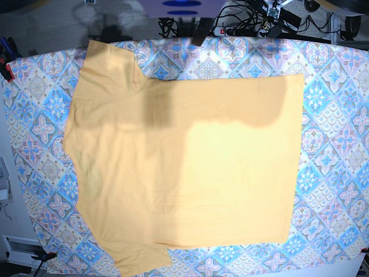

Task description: Fold the T-shirt properly

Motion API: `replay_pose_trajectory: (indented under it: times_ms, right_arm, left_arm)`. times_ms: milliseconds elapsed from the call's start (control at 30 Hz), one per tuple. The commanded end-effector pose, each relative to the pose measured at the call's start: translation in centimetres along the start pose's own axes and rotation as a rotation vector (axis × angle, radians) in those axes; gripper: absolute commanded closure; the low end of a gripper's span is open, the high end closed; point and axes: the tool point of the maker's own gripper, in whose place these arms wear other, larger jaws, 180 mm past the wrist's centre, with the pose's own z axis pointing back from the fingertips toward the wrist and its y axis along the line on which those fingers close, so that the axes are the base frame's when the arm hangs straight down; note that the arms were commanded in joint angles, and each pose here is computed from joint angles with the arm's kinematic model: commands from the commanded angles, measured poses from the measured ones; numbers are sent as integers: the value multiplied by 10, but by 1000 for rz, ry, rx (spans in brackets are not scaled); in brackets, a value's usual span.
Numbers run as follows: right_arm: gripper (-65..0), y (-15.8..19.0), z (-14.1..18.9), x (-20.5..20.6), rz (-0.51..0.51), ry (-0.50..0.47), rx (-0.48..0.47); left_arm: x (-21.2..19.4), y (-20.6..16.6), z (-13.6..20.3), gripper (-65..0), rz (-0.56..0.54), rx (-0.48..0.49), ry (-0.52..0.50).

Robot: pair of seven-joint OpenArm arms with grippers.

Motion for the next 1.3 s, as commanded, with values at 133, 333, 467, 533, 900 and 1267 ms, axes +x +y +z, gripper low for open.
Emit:
replay_pose_trajectory:
  times_ms: [133,333,467,533,900,1267]
  right_arm:
    - [0,-24,17,2,10,-41,-43]
    - [0,-46,33,16,16,-103,-85]
    - [0,-50,41,35,30,-158,-89]
    - [0,-51,47,46,40,-192,-90]
    - [0,-52,67,102,67,-316,-91]
    - [0,-64,82,149,57,-364,-130]
  left_arm:
    - [10,1,23,0,-17,-1,-57]
    - [48,-5,48,0,-22,-17,-171]
    - [78,2,66,0,-27,0,-257]
    - [96,12,74,0,-24,24,-306]
    - [178,45,99,0,1,113,-464]
    - [227,48,85,-1,277,29,-469]
